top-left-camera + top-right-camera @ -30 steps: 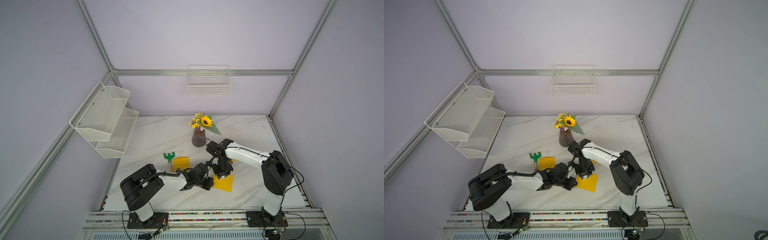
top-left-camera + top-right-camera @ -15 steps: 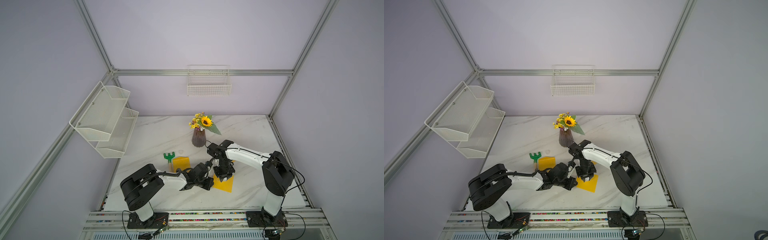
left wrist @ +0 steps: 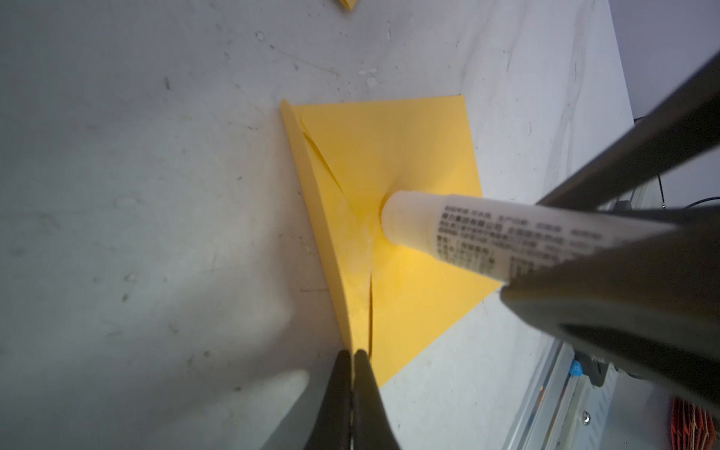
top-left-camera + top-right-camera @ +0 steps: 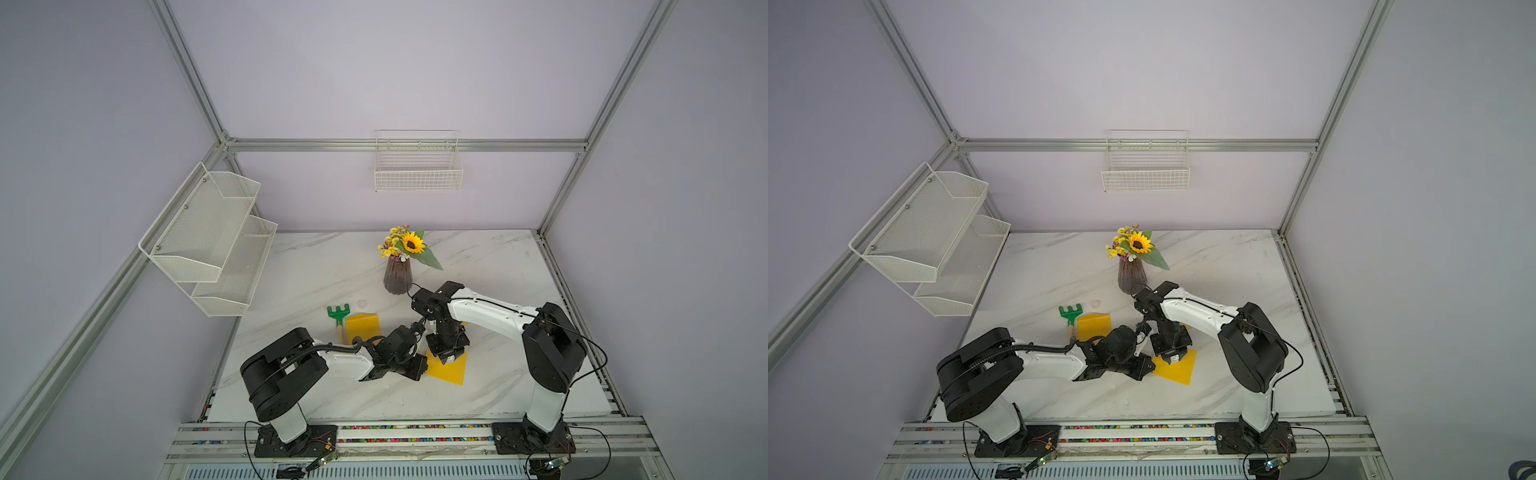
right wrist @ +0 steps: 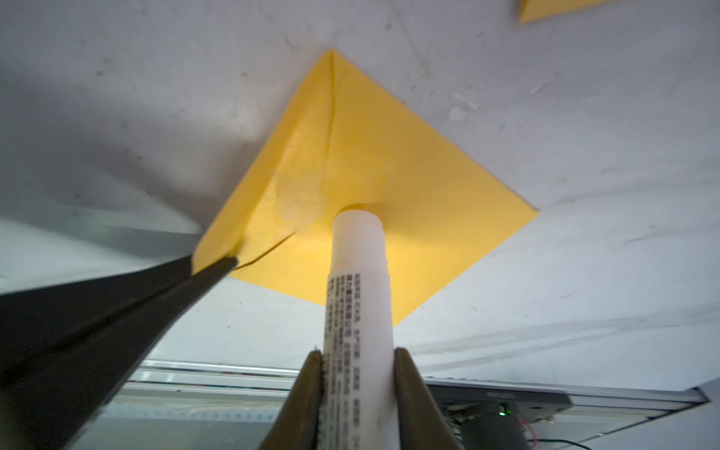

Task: Seal the envelope with a glue stick
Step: Apply the envelope at the center of the board.

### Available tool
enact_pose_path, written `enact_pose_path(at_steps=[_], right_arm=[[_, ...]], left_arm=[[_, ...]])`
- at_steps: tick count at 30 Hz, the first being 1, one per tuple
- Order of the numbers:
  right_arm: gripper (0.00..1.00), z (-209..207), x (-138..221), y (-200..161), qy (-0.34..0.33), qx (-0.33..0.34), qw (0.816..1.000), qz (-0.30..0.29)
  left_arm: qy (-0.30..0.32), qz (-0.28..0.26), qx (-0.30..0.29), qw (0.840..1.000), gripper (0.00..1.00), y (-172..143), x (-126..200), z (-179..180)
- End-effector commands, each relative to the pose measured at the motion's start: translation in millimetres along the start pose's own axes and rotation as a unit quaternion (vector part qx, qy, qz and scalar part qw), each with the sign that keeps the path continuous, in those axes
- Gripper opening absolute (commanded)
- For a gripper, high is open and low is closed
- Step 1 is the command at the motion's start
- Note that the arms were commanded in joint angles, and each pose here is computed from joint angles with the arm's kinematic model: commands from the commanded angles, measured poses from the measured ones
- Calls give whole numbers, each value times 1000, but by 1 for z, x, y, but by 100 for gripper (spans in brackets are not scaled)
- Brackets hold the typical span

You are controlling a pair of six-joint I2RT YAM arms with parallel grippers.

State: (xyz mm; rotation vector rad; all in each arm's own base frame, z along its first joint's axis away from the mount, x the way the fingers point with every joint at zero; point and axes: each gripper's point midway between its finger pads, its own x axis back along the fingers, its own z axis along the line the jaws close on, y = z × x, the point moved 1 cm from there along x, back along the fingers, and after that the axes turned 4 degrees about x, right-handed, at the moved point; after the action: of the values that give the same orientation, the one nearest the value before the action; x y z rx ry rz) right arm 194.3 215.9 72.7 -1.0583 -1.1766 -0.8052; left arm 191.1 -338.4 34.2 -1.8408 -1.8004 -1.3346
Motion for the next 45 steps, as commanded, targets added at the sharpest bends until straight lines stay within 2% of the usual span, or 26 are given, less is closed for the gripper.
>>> enact_pose_path(at_steps=[1,2,3,5,7,9,11,12,14,16,17,18,20,22,23,25,27,28,30,32,34,36,38,41,43,45], right_arm=[[0,61,-1,5,158,25,987,-3],[0,60,0,5,155,26,988,-5],[0,49,-2,6,123,24,992,-8],[0,3,-7,8,-20,7,1000,-16],[0,-46,-7,3,-170,-1,985,-2],[0,-56,-9,-2,-198,-3,980,11],[0,-33,-13,0,-126,-1,992,5],[0,-8,-16,1,-52,7,999,2],[0,35,-10,3,78,14,997,-3],[0,57,-3,5,140,21,990,-8],[0,54,-3,4,133,22,991,-6],[0,42,-5,4,95,20,995,-8],[0,-3,-10,3,-44,8,999,-3],[0,-45,-8,0,-176,1,984,8],[0,-52,-9,-1,-197,1,980,12],[0,-38,-16,-3,-152,5,988,19],[0,-1,-20,-1,-39,14,999,17],[0,20,-18,-1,21,19,999,16],[0,45,-12,1,91,26,996,10],[0,43,-10,2,86,27,996,6],[0,6,-15,2,-27,17,999,2],[0,-33,-14,-2,-146,10,989,15],[0,-44,-15,-4,-176,7,984,19],[0,-15,-21,-4,-94,15,995,21],[0,25,-20,-2,24,24,999,15],[0,52,-11,1,102,30,994,5]], left_arm=[[-1,-3,-12,1000,0,4,-1,-4],[0,-4,-11,1000,0,4,-1,-4],[0,-4,-11,1000,0,3,0,-3],[0,-5,-11,1000,0,3,0,-3],[0,-3,-11,1000,0,3,-1,-3],[-1,-4,-11,1000,0,3,-1,-3],[0,-5,-10,1000,0,3,-1,-3],[-1,-6,-11,1000,0,4,-1,-4],[-1,-5,-10,1000,0,4,-1,-4],[0,-5,-10,1000,0,4,0,-4],[-1,-6,-11,1000,0,4,1,-4],[0,-6,-11,1000,0,3,1,-3],[0,-6,-11,1000,0,4,1,-3],[-1,-5,-11,1000,0,3,0,-4],[-2,-4,-11,1000,0,3,-1,-4],[-2,-6,-11,1000,0,4,0,-4],[0,-8,-11,1000,0,5,1,-4],[-1,-8,-11,1000,0,5,1,-4],[0,-7,-10,1000,0,5,1,-4],[1,-6,-11,1000,0,4,1,-4],[1,-7,-11,1000,0,4,1,-4],[0,-6,-12,1000,0,5,1,-4],[0,-4,-11,1000,0,4,0,-4],[1,-5,-11,1000,0,4,0,-4],[0,-6,-11,1000,0,5,0,-4],[1,-6,-10,1000,0,5,0,-4]])
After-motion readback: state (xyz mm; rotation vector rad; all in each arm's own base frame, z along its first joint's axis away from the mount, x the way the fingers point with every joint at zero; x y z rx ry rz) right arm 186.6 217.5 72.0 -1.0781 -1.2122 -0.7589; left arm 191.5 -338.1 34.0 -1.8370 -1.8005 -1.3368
